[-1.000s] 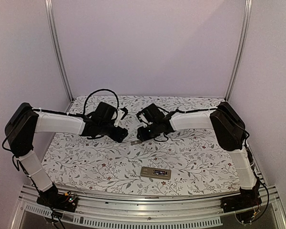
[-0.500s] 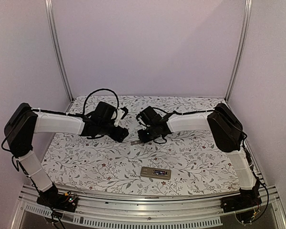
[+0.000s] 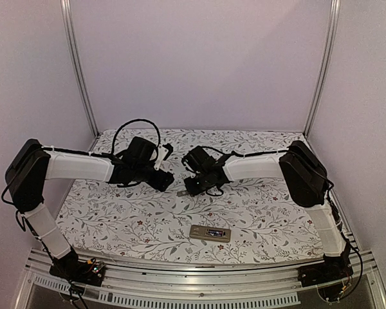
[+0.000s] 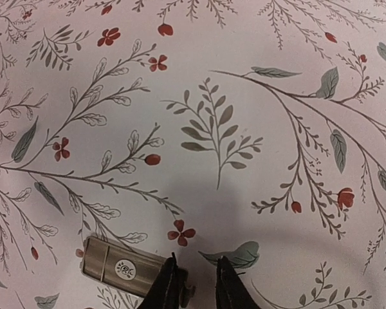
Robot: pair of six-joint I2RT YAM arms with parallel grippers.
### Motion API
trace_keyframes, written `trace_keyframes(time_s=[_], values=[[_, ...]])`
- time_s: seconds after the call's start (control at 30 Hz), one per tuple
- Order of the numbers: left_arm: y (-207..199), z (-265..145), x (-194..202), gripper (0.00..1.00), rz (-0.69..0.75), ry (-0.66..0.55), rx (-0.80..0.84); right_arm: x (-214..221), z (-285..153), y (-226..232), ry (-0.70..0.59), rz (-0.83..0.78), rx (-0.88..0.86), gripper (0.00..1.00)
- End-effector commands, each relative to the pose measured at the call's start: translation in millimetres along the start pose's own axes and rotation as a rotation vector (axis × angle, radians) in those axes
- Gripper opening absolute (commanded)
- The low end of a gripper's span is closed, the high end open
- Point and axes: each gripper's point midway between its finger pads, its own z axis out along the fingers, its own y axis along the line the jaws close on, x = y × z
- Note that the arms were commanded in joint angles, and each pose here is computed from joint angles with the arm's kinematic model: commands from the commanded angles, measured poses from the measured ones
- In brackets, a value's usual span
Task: Load the batteries into the remote control
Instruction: Pick up the battery cover at the center of the board.
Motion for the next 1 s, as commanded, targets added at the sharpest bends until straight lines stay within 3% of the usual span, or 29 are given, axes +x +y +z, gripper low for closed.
trace_keyframes(time_s=[0.0,0.17,0.37,0.73,0.97], values=[[0.1,-5.6,-2.8,0.84,-0.003,-0.016,0.006,13.8,-11.3,0.4,0.066,-0.011,0.007,0.2],[-0.5,-5.1,-3.6,0.83,-0.002,-0.019,0.01,10.7,-21.5,6.7,0.056,-0.013,-0.007,0.22],[-0.8,-5.7,-3.1,0.83,-0.001,-0.017,0.01,16.6,-15.2,8.3,0.073,-0.014,-0.016,0.17],[-2.2,-5.3,-4.1,0.83,0.002,-0.019,0.017,0.4,-34.0,21.9,0.035,0.004,-0.08,0.26],[-2.1,-6.0,-3.4,0.83,0.004,-0.017,0.017,14.5,-28.4,15.7,0.063,0.004,-0.055,0.18]])
